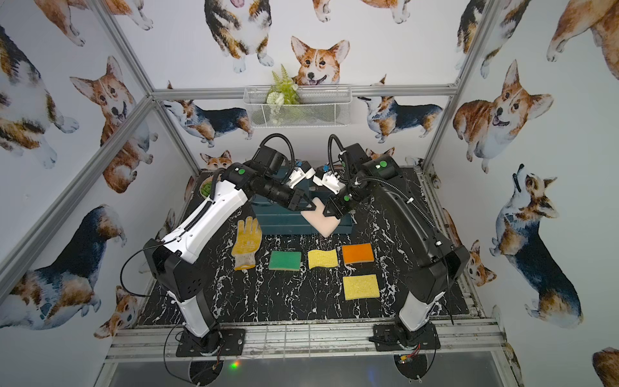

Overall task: Take the sponge out of the drawer
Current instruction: Pick up the sponge from the drawer.

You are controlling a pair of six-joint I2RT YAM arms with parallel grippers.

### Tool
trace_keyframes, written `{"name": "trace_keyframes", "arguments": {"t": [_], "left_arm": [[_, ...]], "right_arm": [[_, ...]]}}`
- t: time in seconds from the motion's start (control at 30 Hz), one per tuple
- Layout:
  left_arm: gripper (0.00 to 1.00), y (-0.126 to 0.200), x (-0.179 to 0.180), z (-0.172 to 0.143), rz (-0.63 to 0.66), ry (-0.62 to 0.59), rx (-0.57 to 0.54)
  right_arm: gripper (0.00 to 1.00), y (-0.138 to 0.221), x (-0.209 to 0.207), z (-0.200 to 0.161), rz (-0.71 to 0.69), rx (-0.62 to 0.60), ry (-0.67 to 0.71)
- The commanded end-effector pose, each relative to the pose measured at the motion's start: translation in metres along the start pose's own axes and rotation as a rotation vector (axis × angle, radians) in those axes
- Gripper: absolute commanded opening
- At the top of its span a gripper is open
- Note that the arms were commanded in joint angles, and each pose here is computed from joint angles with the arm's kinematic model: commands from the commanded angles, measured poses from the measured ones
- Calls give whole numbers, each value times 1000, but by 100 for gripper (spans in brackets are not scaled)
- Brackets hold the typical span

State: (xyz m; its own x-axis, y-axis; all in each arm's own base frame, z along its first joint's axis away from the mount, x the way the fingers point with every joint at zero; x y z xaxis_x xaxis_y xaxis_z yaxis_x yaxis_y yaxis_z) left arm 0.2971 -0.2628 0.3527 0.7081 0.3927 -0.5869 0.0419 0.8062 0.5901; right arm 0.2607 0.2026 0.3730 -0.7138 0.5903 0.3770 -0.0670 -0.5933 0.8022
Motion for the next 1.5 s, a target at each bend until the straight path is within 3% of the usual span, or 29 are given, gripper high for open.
{"name": "trace_keyframes", "arguments": {"t": [0.0,0.07,0.1,0.23,0.43,0.53,0.67,0.97,1.3,1.47], "left_arm": [[0,1,-5,-3,-6,6,-1],[0,2,-4,-4,22,22,-18],[0,3,-4,-4,35,29,-26],[0,8,-3,-5,116,98,-123],[0,15,-19,-20,168,181,-294],[0,14,-28,-29,183,217,-345],[0,7,-32,-47,234,297,-360],[0,-15,-44,-98,287,436,-390],[0,-72,-35,-188,373,671,-393],[0,-101,-33,-211,372,700,-372]], "right_arm": [[8,5,2,10,-21,-83,11],[15,8,0,12,-55,-109,0],[25,10,-2,13,-84,-125,-13],[47,22,-8,14,-193,-213,-55],[62,55,-20,3,-424,-475,-215],[75,69,-22,-9,-472,-618,-296],[78,76,-17,-25,-456,-701,-326],[79,67,-12,-62,-402,-659,-387],[80,58,-11,-98,-401,-615,-437],[80,53,-9,-110,-379,-592,-448]]}}
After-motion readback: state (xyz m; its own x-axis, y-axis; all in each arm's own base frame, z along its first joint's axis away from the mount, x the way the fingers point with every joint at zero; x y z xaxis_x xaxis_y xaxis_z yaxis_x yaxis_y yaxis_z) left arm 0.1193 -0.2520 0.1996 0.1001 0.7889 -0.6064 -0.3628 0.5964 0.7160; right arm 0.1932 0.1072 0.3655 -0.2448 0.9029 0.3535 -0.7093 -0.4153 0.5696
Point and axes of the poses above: each gripper's point midway between its finger pads, its own y axis back along the fingers, its own x axis along the line the jaws close on, z = x × y, the point moved 9 cm from there along y, back along the fingers, and after that the axes turned 3 degrees about -y, right-handed, at the moved point
